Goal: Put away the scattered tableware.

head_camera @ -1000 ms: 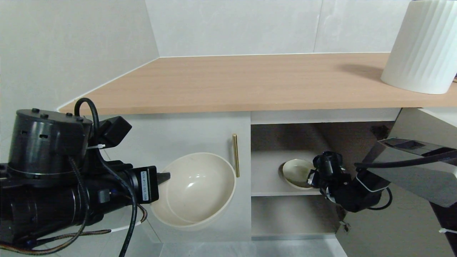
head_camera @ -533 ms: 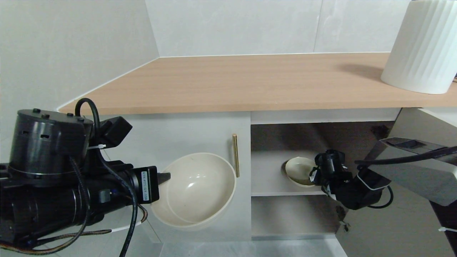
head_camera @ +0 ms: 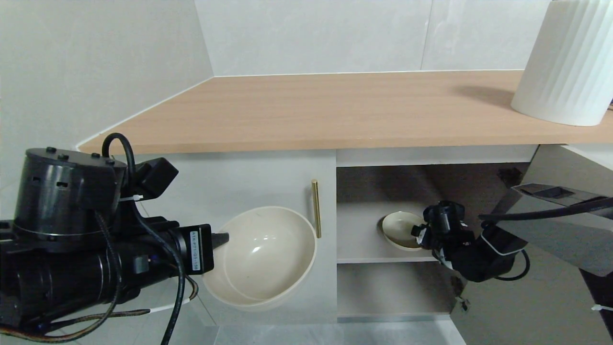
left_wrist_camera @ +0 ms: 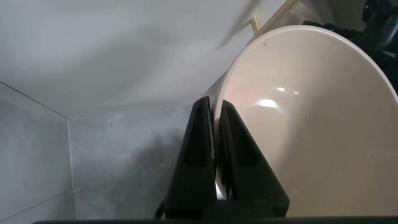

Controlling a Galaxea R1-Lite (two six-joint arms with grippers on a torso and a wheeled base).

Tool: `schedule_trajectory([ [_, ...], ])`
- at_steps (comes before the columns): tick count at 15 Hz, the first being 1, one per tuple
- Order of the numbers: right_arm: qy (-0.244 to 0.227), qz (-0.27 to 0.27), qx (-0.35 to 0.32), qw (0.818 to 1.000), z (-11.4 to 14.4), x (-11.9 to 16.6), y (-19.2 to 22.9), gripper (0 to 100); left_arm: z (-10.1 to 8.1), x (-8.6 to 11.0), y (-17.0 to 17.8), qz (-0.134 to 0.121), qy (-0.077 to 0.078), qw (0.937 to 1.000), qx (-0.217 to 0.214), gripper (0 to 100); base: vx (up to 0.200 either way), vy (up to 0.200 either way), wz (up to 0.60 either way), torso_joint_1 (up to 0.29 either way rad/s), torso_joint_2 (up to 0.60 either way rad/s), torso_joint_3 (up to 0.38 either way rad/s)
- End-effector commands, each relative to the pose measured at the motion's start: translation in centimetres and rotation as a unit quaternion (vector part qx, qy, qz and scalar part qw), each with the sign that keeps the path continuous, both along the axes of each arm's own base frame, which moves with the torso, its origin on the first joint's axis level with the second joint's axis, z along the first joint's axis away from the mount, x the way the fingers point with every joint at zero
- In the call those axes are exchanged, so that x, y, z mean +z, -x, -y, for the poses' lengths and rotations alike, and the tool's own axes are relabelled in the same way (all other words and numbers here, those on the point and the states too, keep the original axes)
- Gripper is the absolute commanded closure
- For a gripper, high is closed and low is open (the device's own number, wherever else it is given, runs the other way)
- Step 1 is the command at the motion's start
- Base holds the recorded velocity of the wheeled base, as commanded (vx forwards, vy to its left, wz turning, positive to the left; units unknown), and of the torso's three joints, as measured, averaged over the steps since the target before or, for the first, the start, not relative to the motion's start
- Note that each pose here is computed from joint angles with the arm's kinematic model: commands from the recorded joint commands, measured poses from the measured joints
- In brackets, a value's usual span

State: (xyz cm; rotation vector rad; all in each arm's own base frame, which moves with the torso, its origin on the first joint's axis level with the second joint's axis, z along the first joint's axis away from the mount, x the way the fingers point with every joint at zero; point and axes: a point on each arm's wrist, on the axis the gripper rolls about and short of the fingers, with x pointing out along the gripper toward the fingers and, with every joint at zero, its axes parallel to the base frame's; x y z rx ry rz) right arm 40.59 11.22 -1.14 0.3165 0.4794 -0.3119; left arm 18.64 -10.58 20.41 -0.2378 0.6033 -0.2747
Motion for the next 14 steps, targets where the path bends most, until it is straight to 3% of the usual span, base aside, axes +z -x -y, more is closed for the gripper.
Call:
schedule_trajectory([
  [1, -0.004, 0.009, 0.006, 1.000, 0.3, 2.9, 2.0, 0, 0.0, -0.1, -0.1, -0.001, -0.001, 1.0000, 0.000, 100, 0.000, 0.000, 0.00, 0.000, 0.00, 0.000],
  [3, -0.036, 0.027, 0.066, 0.997, 0.4, 8.5, 6.0, 0, 0.8, -0.4, -0.3, -0.005, -0.004, 0.9999, -0.012, 100, 0.000, 0.000, 0.00, 0.000, 0.00, 0.000],
  [5, -0.038, 0.013, 0.125, 0.991, 0.3, 11.6, 9.2, 0, 1.6, -0.5, -0.1, -0.005, -0.005, 0.9995, -0.030, 100, 0.000, 0.000, 0.00, 0.000, 0.00, 0.000],
  [6, -0.041, 0.000, 0.192, 0.981, -0.4, 14.2, 12.3, 0, 2.2, -0.6, 0.2, -0.005, -0.010, 0.9989, -0.046, 100, 0.000, 0.000, 0.00, 0.000, 0.00, 0.000],
  [7, -0.037, -0.007, 0.213, 0.976, -0.7, 14.9, 13.4, 0, 2.3, -0.6, 0.2, -0.004, -0.015, 0.9985, -0.052, 100, 0.000, 0.000, 0.00, 0.000, 0.00, 0.000],
  [8, -0.033, -0.018, 0.257, 0.966, -1.5, 16.8, 16.1, 0, 2.7, -1.2, 0.8, 0.000, -0.047, 0.9952, -0.086, 100, 0.000, 0.000, 0.00, 0.000, 0.00, 0.000],
  [10, -0.036, -0.006, 0.303, 0.952, -2.5, 18.7, 19.0, 0, 3.5, -2.4, 1.4, -0.005, -0.091, 0.9883, -0.122, 100, 0.000, 0.000, 0.00, 0.000, 0.00, 0.000],
  [11, -0.037, -0.003, 0.323, 0.946, -3.0, 19.2, 20.2, 0, 4.0, -2.8, 1.7, -0.008, -0.101, 0.9856, -0.135, 100, 0.000, 0.000, 0.00, 0.000, 0.00, 0.000],
  [14, -0.045, 0.002, 0.378, 0.925, -3.5, 20.6, 23.2, 0, 5.6, -3.4, 2.1, -0.015, -0.109, 0.9800, -0.166, 100, 0.000, 0.000, 0.00, 0.000, 0.00, 0.000],
])
